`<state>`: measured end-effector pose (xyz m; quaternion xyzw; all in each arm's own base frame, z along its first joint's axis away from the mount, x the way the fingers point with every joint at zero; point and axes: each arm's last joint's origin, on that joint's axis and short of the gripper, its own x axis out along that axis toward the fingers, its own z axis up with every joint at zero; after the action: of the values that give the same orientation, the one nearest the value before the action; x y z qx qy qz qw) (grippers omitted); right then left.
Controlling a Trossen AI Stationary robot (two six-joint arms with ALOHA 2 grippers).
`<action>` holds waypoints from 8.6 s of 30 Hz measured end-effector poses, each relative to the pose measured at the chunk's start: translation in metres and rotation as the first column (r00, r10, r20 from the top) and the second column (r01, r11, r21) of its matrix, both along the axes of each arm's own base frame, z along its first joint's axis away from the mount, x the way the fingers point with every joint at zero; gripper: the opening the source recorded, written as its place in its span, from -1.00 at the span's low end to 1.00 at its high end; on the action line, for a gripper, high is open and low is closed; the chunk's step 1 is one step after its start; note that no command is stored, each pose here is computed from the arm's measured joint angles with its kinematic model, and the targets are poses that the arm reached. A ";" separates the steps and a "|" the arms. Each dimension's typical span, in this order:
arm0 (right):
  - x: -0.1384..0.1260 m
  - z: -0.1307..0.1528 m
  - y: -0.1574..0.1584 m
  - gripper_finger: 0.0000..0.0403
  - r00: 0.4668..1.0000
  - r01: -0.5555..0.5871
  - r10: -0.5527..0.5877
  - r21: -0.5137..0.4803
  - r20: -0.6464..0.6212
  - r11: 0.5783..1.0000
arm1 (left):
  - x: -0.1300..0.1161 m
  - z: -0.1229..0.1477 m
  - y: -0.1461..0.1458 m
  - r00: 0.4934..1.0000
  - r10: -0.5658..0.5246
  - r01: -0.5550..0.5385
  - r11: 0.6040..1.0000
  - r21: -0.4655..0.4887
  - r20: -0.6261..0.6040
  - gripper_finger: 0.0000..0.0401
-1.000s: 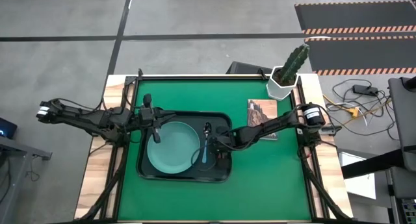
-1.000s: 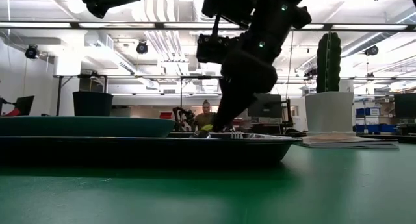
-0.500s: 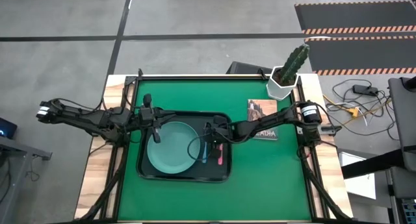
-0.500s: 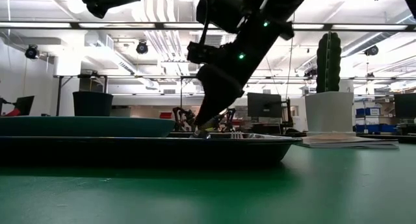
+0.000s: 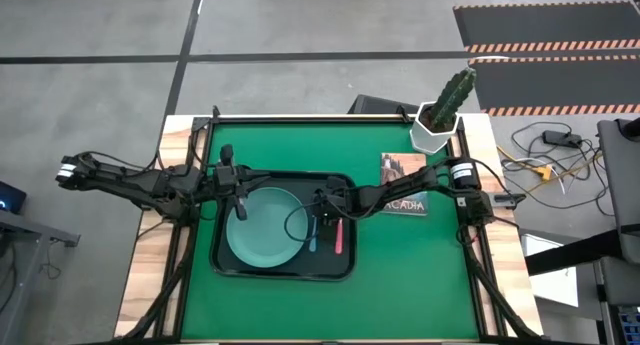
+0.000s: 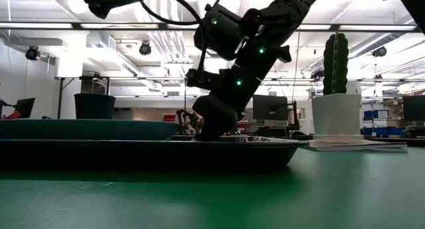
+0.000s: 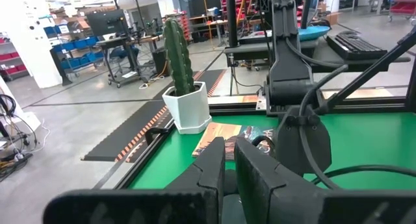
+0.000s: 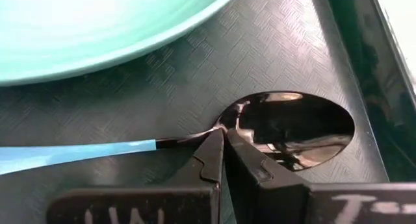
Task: Pick and place plate/cup/fork/spoon on tray
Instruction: Adjust the blue spoon on the black serving tray, then return to Home Position
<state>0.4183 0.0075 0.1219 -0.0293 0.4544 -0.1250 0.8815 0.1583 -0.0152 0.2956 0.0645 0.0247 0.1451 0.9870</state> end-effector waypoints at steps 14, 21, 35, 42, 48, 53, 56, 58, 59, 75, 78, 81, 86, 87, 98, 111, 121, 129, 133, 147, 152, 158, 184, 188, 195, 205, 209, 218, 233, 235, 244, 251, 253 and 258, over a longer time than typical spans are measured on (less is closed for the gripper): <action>0.000 0.019 0.002 -0.96 0.998 0.000 -0.002 0.018 0.064 1.000 | 0.000 0.000 0.000 1.000 0.000 0.000 1.000 0.000 0.000 -0.92; 0.003 0.014 0.012 -0.96 0.996 -0.010 0.006 0.040 0.086 0.999 | 0.000 0.000 0.000 1.000 0.000 0.000 1.000 0.000 0.000 -0.92; 0.003 0.001 0.017 -0.96 0.998 -0.032 0.029 0.060 0.055 0.998 | 0.000 0.000 0.000 1.000 0.000 0.000 1.000 0.000 0.000 -0.92; -0.003 0.008 0.017 -0.96 0.997 -0.074 0.074 0.035 0.000 0.997 | 0.000 0.000 0.000 1.000 0.000 0.000 1.000 0.000 0.000 -0.92; -0.008 0.019 0.016 -0.96 0.997 -0.069 0.070 0.030 -0.013 0.997 | 0.000 0.000 0.000 1.000 0.000 0.000 1.000 0.000 0.000 -0.92; -0.017 0.034 0.014 -0.96 0.997 -0.065 0.066 0.021 -0.048 0.998 | 0.000 0.000 0.000 1.000 0.000 0.000 1.000 0.000 0.001 -0.92; -0.023 0.038 0.008 -0.96 0.995 -0.044 0.044 0.007 -0.091 0.999 | 0.000 0.000 0.000 1.000 0.000 0.000 1.000 0.000 0.000 -0.92; -0.025 0.037 0.000 -0.96 0.993 -0.017 0.015 -0.015 -0.120 1.000 | 0.000 0.000 0.000 1.000 0.000 0.000 1.000 0.000 0.000 -0.92; -0.026 0.036 -0.003 -0.96 0.992 -0.006 0.004 -0.018 -0.128 1.000 | 0.000 0.000 0.000 1.000 0.000 0.000 1.000 0.000 0.001 -0.92; -0.019 0.031 -0.026 -0.96 0.997 0.005 -0.009 -0.053 -0.077 0.999 | 0.000 0.000 0.000 1.000 0.000 0.000 1.000 0.000 0.001 -0.92; -0.020 0.030 -0.026 -0.96 0.996 0.003 -0.008 -0.053 -0.086 0.999 | 0.000 0.000 0.000 1.000 0.000 0.000 1.000 0.000 0.001 -0.92; -0.023 0.029 -0.026 -0.96 0.994 0.004 -0.007 -0.033 -0.113 0.999 | 0.000 0.000 0.000 1.000 0.000 0.000 1.000 0.000 0.001 -0.92; -0.026 0.027 -0.024 -0.96 0.990 0.014 -0.015 -0.011 -0.137 1.000 | 0.000 0.000 0.000 1.000 0.000 0.000 1.000 0.000 0.001 -0.92; -0.025 0.027 -0.024 -0.96 0.991 0.010 -0.012 -0.013 -0.132 1.000 | 0.000 0.000 0.000 1.000 0.000 0.000 1.000 0.000 0.001 -0.92; -0.020 0.029 -0.030 -0.96 0.996 -0.024 0.020 -0.053 -0.082 0.998 | 0.000 0.000 0.000 1.000 0.000 0.000 1.000 0.000 0.001 -0.92; -0.023 0.064 -0.031 -0.96 0.965 -0.014 0.010 -0.013 -0.262 1.000 | 0.000 0.000 0.000 1.000 0.000 0.000 1.000 0.000 0.001 -0.92; -0.030 0.045 -0.036 -0.96 0.957 -0.006 0.028 0.075 -0.288 0.997 | 0.000 0.000 0.000 1.000 0.000 0.000 1.000 -0.001 0.001 -0.92; -0.029 0.037 -0.036 -0.96 0.971 -0.014 0.030 0.070 -0.239 0.997 | 0.000 0.000 0.000 1.000 0.000 0.000 1.000 -0.001 0.001 -0.92; -0.026 0.038 -0.036 -0.96 0.980 -0.019 0.032 0.065 -0.196 0.998 | 0.000 0.000 0.000 1.000 0.000 0.000 1.000 -0.001 0.001 -0.92; -0.027 0.040 -0.036 -0.96 0.976 -0.008 0.023 0.071 -0.216 0.997 | 0.000 0.000 0.000 1.000 0.000 0.000 1.000 0.000 0.001 -0.92; -0.029 0.036 -0.036 -0.96 0.974 -0.001 0.017 0.073 -0.224 0.997 | 0.000 0.000 0.000 1.000 0.000 0.000 1.000 0.000 0.001 -0.92; -0.026 0.034 -0.036 -0.96 0.987 -0.006 0.017 0.068 -0.162 0.998 | 0.000 0.000 0.000 1.000 0.000 0.000 1.000 -0.001 0.001 -0.92; -0.024 0.036 -0.037 -0.96 0.990 0.022 -0.014 0.052 -0.139 0.998 | 0.000 0.000 0.000 1.000 0.000 0.000 1.000 -0.001 0.001 -0.92; -0.021 0.037 -0.037 -0.96 0.994 0.017 -0.011 0.049 -0.111 0.999 | 0.000 0.000 0.000 1.000 0.000 0.000 1.000 -0.001 0.001 -0.92; -0.027 0.035 -0.037 -0.96 0.985 0.024 -0.015 0.053 -0.174 0.998 | 0.000 0.000 0.000 1.000 0.000 0.000 1.000 -0.001 0.001 -0.92; -0.024 0.033 -0.037 -0.96 0.992 0.026 -0.019 0.048 -0.124 0.999 | 0.000 0.000 0.000 1.000 0.000 0.000 1.000 -0.002 0.001 -0.92; -0.026 0.031 -0.038 -0.96 0.990 0.034 -0.030 0.029 -0.138 0.999 | 0.000 0.000 0.000 1.000 0.000 0.000 1.000 -0.002 0.001 -0.92; -0.026 0.031 -0.038 -0.96 0.991 0.044 -0.039 0.034 -0.131 0.998 | 0.000 0.000 0.000 1.000 0.000 0.000 1.000 -0.002 0.001 -0.92; -0.028 0.036 -0.035 -0.96 0.984 0.050 -0.043 0.039 -0.172 0.998 | 0.000 0.000 0.000 1.000 0.000 0.000 1.000 -0.004 0.002 -0.92; -0.028 0.035 -0.031 -0.96 0.984 0.042 -0.035 0.040 -0.177 0.998 | 0.000 0.000 0.000 1.000 0.000 0.000 1.000 -0.004 0.002 -0.92; -0.028 0.038 -0.009 -0.96 0.985 -0.013 0.018 0.031 -0.170 0.999 | 0.000 0.000 0.000 1.000 0.000 0.000 1.000 -0.004 0.002 -0.92; -0.028 0.045 0.003 -0.96 0.988 -0.060 0.056 -0.024 -0.145 0.998 | 0.000 0.000 0.000 1.000 0.000 0.000 1.000 -0.003 0.000 -0.92; -0.028 0.050 0.007 -0.96 0.989 -0.084 0.079 -0.032 -0.122 0.996 | 0.000 0.000 0.000 1.000 0.000 0.000 1.000 -0.003 0.000 -0.92; -0.036 0.055 0.007 -0.96 0.992 -0.104 0.100 -0.043 -0.075 0.994 | 0.000 0.000 0.000 1.000 -0.001 0.001 1.000 -0.003 -0.001 -0.92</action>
<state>0.3821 0.0150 0.1766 -0.0778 0.4809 -0.0893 0.8688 0.1583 -0.0152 0.2955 0.0633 0.0255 0.1447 0.9871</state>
